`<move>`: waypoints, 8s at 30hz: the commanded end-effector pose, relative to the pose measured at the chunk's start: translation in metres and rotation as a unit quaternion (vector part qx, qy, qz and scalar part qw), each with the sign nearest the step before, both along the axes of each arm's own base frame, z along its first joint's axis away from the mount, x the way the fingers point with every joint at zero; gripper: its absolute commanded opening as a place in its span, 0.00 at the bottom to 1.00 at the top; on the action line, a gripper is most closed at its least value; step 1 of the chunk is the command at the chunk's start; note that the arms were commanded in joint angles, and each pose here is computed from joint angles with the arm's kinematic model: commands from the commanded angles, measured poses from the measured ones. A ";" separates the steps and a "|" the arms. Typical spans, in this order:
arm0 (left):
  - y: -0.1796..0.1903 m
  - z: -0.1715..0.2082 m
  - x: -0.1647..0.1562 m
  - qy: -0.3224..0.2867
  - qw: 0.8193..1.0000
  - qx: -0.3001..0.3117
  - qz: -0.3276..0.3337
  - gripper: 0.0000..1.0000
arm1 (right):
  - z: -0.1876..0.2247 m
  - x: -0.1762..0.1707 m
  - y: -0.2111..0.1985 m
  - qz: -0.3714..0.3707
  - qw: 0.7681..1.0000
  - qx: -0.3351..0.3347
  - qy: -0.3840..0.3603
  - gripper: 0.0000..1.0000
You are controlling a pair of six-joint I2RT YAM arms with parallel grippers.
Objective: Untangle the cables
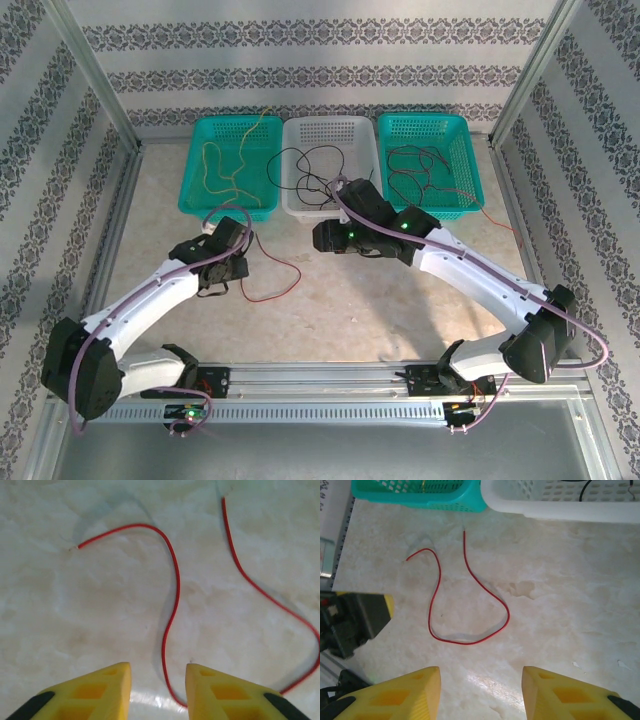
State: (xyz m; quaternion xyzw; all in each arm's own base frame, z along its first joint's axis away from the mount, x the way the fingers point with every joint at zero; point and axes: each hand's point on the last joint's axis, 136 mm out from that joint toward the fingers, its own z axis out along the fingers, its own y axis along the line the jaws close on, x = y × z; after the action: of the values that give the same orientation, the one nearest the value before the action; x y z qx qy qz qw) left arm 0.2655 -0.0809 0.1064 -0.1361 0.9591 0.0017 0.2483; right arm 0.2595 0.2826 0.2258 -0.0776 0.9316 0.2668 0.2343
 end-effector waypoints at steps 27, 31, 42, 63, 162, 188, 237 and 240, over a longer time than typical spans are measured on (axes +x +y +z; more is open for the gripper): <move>0.000 -0.089 0.078 -0.074 0.993 0.005 0.087 0.34 | 0.015 -0.034 -0.035 -0.031 0.999 0.000 -0.018 0.49; 0.000 -0.088 0.087 -0.076 0.993 -0.001 0.089 0.35 | 0.015 -0.036 -0.034 -0.027 0.999 -0.005 -0.017 0.49; -0.007 -0.077 0.093 -0.093 0.992 -0.023 0.080 0.39 | 0.014 -0.035 -0.036 -0.027 0.999 -0.012 -0.021 0.49; -0.003 -0.088 0.106 -0.052 0.993 -0.030 0.097 0.43 | 0.013 -0.029 -0.033 -0.018 0.999 -0.025 -0.030 0.49; -0.213 0.478 0.142 -0.362 0.761 -0.494 -0.217 0.00 | 0.160 0.064 0.001 0.055 0.974 0.150 -0.161 0.33; -0.147 0.384 0.189 -0.345 0.840 -0.406 -0.102 0.51 | 0.204 0.113 -0.056 -0.036 0.970 0.129 -0.205 0.00; -0.062 0.030 0.215 -0.113 0.960 -0.253 0.026 0.52 | 0.084 0.133 -0.204 -0.247 0.967 -0.028 -0.062 0.84; -0.056 0.048 0.220 -0.132 0.965 -0.226 0.011 0.60 | 0.090 0.117 -0.184 -0.215 0.973 -0.030 -0.078 0.86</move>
State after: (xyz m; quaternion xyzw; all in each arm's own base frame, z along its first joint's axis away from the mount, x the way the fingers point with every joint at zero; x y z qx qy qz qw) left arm 0.4813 -0.1411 0.1249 -0.2238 0.8925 -0.2488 0.3023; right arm 0.3881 0.0815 0.3049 0.1281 0.9175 0.1630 0.3393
